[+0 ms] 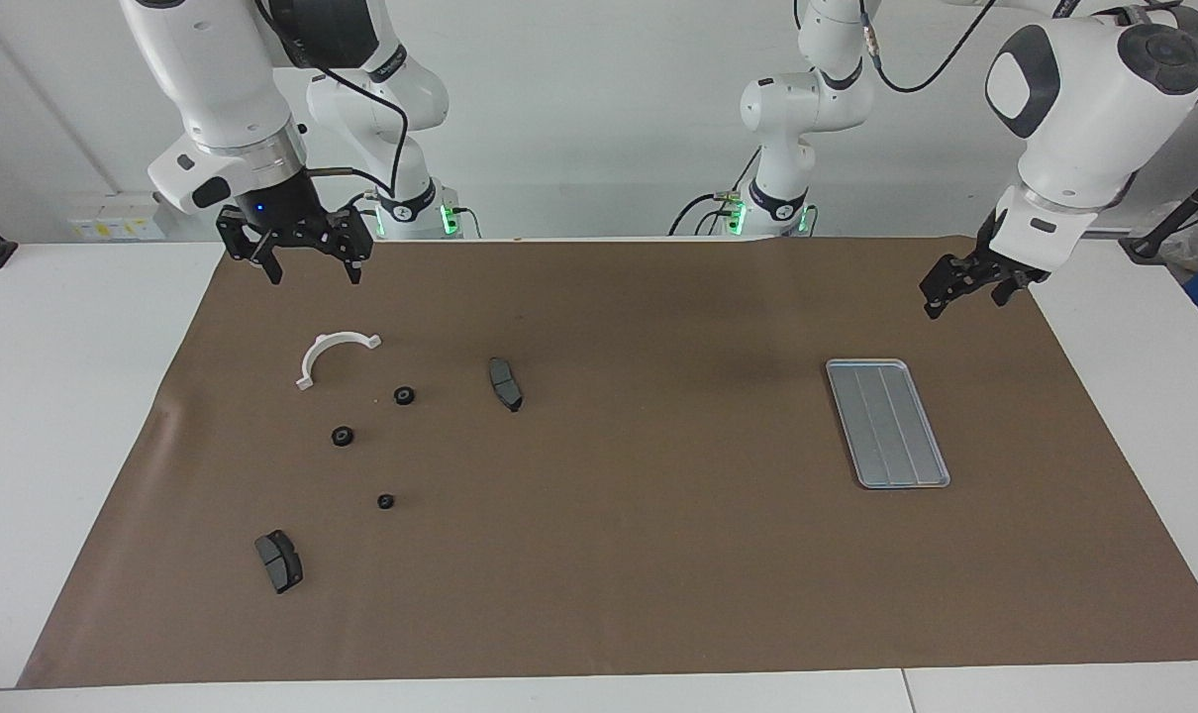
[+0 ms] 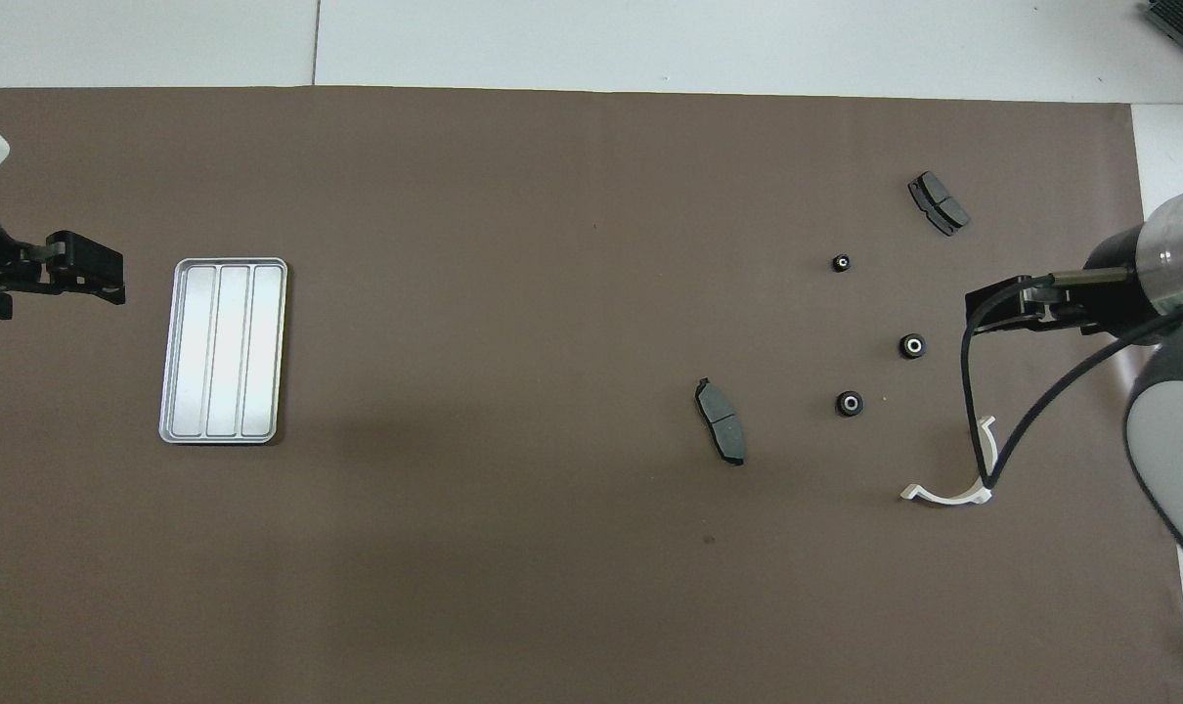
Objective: Pick bearing gear from pile to tray
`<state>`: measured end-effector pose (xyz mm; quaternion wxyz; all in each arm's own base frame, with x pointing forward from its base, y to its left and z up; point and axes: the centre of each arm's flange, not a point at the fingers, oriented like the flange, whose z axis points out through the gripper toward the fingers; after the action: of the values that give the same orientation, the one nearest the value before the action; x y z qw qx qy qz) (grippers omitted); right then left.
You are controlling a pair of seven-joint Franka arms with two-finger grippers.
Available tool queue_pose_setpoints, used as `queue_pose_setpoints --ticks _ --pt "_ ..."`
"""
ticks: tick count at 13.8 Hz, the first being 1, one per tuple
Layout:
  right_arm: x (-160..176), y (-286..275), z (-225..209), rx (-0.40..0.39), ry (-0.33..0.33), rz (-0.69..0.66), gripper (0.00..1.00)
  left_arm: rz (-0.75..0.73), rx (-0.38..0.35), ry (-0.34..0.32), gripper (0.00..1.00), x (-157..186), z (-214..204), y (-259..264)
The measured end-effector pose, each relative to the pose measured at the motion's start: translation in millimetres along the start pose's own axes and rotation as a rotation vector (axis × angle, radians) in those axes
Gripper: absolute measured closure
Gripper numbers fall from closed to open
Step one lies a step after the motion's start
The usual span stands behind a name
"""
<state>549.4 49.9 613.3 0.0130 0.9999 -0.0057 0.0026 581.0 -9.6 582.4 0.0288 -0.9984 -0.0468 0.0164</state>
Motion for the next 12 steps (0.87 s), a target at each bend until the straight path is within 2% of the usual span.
queue_pose_setpoints --ticks 9,12 --pt "-1.7 4.5 1.6 -0.002 -0.018 0.008 0.00 0.000 0.000 0.000 0.00 0.0 0.0 0.0" --pt "1.8 4.0 5.8 0.001 0.006 0.007 0.00 0.000 0.000 0.000 0.00 0.0 0.0 0.0"
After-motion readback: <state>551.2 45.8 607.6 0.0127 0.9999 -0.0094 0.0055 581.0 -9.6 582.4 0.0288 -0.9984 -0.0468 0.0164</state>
